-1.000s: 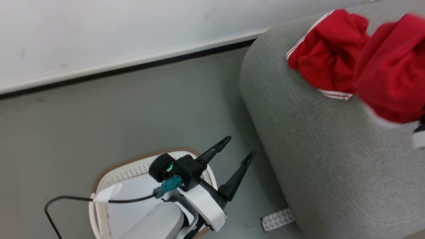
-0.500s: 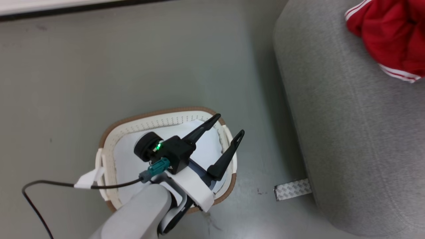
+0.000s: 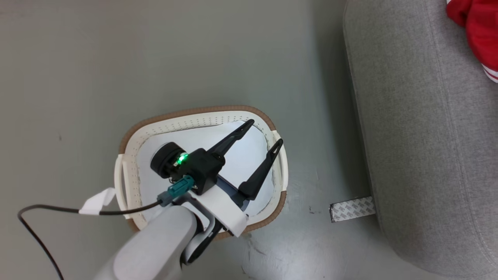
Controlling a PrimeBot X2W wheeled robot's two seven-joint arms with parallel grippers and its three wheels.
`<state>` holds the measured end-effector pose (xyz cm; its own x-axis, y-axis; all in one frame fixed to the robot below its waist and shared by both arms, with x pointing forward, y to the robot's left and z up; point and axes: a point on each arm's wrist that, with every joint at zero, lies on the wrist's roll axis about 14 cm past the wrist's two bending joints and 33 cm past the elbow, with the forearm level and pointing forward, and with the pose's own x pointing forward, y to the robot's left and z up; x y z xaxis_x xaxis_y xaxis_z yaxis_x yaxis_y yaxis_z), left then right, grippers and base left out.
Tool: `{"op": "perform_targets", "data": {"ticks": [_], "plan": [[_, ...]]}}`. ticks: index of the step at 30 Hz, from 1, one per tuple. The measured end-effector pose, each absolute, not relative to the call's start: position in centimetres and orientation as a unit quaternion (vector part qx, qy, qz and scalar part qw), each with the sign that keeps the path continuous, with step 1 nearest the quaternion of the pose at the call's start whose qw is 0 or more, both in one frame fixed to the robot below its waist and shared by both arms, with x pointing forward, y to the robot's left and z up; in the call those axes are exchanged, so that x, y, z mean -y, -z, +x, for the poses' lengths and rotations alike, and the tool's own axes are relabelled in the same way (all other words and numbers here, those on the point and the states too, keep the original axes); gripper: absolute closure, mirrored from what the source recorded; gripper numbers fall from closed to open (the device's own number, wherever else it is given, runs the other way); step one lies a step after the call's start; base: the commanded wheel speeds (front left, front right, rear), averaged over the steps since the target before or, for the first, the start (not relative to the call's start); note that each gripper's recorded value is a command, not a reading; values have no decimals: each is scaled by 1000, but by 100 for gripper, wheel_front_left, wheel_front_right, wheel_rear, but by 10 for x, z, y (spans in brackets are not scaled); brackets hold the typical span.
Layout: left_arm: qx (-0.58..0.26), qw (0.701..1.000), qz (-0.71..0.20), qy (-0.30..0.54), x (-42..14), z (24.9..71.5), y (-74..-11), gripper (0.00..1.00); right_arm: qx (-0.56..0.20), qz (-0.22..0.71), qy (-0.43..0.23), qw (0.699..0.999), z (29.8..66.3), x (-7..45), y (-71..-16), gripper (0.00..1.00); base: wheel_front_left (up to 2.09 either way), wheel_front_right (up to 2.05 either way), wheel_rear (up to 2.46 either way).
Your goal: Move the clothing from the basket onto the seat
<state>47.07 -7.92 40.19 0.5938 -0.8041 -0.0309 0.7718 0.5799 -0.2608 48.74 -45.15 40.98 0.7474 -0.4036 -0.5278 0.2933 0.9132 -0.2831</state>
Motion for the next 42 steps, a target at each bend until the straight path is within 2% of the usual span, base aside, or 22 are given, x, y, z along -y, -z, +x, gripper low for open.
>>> {"op": "perform_targets", "data": {"ticks": [1,2,8,14,17,25,34,42], "plan": [[-73,886,-109,444,79,471,-402,0,-302,-90,186,931,487,451,-411,35,0,0,0],[-73,886,-108,445,79,471,-403,0,-304,-90,184,930,486,450,-411,0,0,0,0],[-64,891,-110,437,78,472,-415,0,-298,-92,167,935,478,443,-426,0,0,0,0],[-49,903,-102,415,66,471,-435,0,-322,-94,163,928,449,448,-438,0,0,0,0],[-38,909,-100,402,60,468,-449,0,-310,-108,158,931,441,452,-460,0,0,0,0],[-5,931,-91,354,33,460,-489,0,-219,-144,109,959,443,430,-534,0,0,0,0],[65,963,-76,251,-36,455,-548,0,-80,-130,18,988,444,360,-607,0,0,0,0],[96,981,-78,151,-105,437,-569,0,43,-74,-55,995,436,289,-634,0,0,0,0]]}}
